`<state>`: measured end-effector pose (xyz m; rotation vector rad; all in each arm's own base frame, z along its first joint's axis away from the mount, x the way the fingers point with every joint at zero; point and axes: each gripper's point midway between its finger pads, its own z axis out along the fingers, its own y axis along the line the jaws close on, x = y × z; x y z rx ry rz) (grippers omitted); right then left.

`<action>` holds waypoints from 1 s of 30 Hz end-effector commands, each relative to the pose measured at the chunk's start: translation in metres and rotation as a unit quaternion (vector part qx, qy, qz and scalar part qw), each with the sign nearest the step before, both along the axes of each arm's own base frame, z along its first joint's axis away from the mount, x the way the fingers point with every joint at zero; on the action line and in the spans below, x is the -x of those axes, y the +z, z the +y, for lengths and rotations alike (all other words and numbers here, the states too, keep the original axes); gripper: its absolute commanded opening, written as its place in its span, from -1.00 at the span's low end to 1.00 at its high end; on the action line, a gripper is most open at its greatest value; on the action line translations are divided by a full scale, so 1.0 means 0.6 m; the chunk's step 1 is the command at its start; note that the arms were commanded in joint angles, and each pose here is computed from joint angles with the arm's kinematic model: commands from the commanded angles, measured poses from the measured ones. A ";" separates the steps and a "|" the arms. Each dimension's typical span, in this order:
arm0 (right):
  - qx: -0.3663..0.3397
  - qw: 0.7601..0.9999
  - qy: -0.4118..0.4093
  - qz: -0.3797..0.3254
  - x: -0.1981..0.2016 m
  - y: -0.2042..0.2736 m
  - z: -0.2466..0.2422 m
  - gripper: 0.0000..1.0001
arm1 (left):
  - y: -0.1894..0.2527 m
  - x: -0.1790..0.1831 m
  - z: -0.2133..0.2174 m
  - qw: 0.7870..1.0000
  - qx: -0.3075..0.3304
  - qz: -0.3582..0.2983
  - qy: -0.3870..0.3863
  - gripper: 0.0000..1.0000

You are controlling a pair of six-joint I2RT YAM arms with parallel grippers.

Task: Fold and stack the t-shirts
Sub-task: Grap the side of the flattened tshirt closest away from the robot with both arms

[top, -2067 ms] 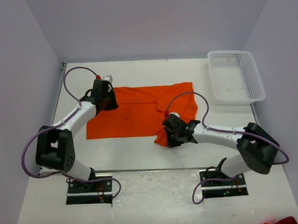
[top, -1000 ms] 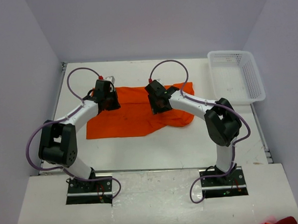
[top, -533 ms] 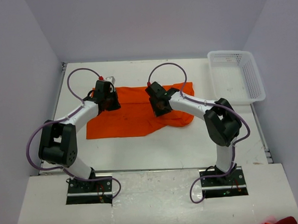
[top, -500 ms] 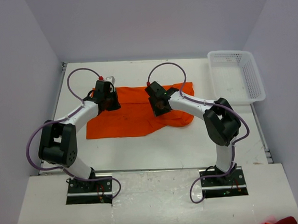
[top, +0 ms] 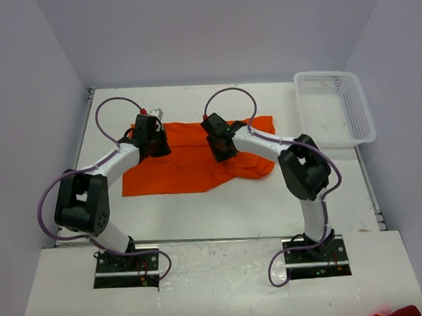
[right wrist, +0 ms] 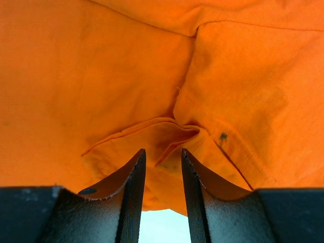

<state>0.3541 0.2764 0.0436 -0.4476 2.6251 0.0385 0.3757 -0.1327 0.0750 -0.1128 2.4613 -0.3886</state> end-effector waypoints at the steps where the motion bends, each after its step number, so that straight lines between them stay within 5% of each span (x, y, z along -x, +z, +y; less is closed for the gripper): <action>1: 0.013 1.000 -0.013 -0.008 -0.011 0.000 -0.011 -0.29 | 0.028 -0.011 -0.006 0.999 0.007 -0.033 -0.006 -1.00; 22: 0.053 0.997 -0.055 0.013 0.015 -0.037 -0.052 -0.50 | 0.018 -0.005 -0.009 0.999 0.012 -0.028 -0.010 -1.00; 30: 0.054 0.997 -0.050 -0.005 0.011 -0.018 -0.052 -0.31 | 0.014 -0.005 -0.013 0.999 0.017 -0.026 -0.014 -1.00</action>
